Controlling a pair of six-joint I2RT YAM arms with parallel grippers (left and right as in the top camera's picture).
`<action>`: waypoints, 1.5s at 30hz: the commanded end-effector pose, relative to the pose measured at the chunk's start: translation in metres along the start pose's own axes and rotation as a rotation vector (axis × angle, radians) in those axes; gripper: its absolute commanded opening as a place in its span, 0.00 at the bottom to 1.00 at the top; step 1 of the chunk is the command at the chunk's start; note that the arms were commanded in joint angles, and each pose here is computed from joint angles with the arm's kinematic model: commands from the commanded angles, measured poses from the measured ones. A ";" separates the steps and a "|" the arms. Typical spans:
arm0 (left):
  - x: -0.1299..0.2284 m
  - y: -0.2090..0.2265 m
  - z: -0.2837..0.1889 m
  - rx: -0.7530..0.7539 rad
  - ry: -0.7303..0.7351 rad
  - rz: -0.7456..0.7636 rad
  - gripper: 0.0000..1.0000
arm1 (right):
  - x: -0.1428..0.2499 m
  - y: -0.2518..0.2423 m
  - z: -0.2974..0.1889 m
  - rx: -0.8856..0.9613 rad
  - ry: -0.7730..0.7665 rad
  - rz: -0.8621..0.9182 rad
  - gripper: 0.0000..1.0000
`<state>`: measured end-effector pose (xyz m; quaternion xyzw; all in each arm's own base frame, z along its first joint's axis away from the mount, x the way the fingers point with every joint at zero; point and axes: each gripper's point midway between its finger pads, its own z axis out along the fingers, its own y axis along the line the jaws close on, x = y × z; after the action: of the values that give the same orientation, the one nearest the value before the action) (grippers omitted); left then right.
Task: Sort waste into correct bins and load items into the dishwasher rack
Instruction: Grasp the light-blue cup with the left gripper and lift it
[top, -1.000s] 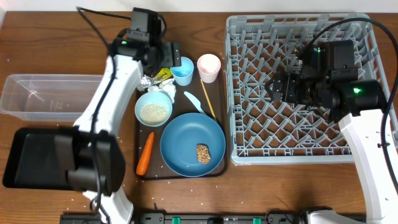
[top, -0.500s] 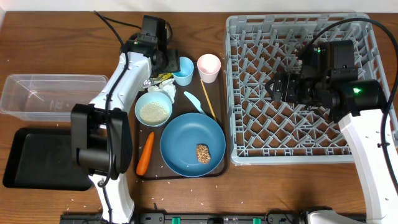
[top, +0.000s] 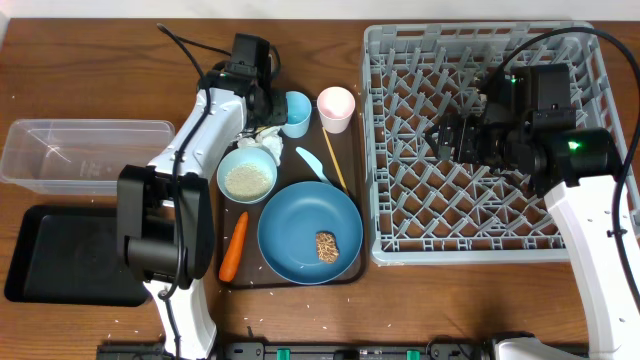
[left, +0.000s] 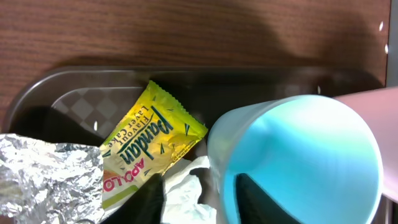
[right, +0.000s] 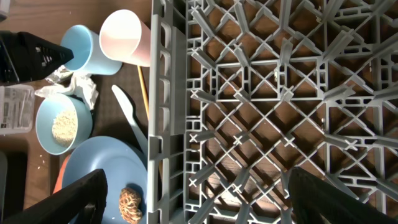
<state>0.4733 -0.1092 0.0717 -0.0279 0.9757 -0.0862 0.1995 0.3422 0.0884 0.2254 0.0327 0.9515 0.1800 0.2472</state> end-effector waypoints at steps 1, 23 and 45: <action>0.004 0.002 0.005 -0.010 0.010 0.008 0.31 | -0.005 -0.002 -0.004 0.010 -0.017 0.006 0.88; 0.019 -0.002 0.020 -0.006 0.069 0.011 0.06 | 0.004 -0.005 -0.004 0.021 0.022 0.016 0.92; 0.017 -0.102 -0.196 0.558 -0.103 0.127 0.06 | -0.005 0.031 -0.007 -0.176 -0.020 -0.207 0.99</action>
<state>0.4039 -0.1509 0.2334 0.0332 0.9325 -0.2443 0.2639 0.3449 0.0963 0.2304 -0.0147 0.9457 0.1923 0.2616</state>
